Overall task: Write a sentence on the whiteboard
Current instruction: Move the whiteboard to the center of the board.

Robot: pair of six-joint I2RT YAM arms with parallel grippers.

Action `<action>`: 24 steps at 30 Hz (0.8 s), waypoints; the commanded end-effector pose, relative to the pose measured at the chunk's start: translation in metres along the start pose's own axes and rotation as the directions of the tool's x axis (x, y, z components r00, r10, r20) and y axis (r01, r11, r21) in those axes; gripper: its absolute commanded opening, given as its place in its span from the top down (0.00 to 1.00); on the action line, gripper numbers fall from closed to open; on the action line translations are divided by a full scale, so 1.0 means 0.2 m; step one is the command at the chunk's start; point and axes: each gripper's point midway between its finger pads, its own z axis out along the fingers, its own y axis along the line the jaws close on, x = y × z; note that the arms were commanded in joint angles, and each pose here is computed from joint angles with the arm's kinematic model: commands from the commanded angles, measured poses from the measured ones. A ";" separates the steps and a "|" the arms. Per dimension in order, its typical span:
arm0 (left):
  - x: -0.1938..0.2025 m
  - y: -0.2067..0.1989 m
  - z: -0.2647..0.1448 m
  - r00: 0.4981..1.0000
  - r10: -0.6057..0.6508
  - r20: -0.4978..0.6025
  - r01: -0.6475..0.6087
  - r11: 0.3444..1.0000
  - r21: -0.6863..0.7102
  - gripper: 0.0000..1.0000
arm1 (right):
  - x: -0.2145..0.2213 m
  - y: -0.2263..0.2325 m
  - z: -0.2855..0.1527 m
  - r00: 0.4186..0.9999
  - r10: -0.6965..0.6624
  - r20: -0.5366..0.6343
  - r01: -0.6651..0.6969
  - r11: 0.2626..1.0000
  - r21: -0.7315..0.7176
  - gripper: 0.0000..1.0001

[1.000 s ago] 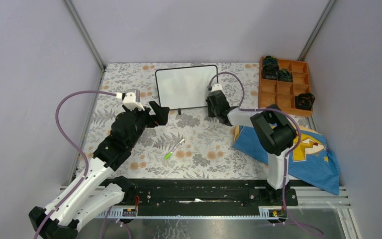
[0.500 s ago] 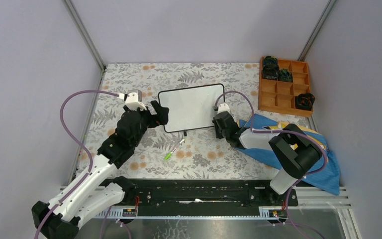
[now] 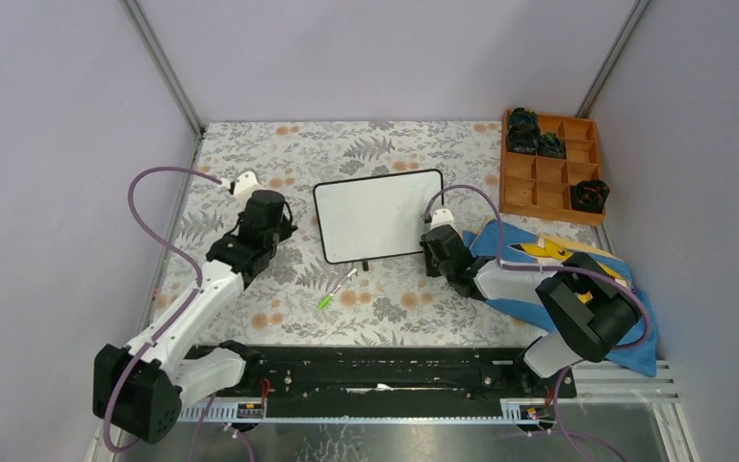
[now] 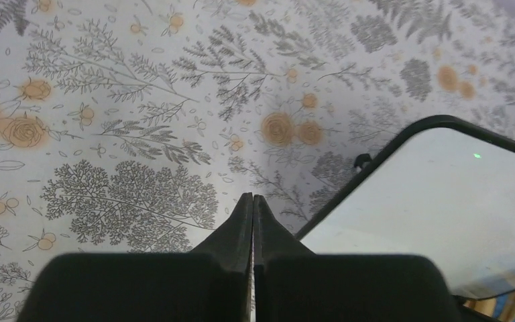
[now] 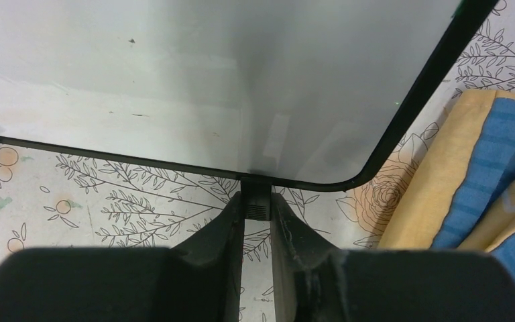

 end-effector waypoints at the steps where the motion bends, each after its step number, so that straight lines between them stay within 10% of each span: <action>1: 0.09 0.02 0.10 0.997 -0.035 -0.068 0.035 0.999 -0.002 1.00 | -0.06 0.03 -0.03 0.999 0.023 0.046 -0.021 0.999 -0.028 1.00; 24: 0.19 0.02 0.42 0.971 -0.145 -0.190 0.150 0.989 0.008 1.00 | -0.13 0.19 0.14 0.998 0.056 0.035 -0.052 0.993 -0.104 1.00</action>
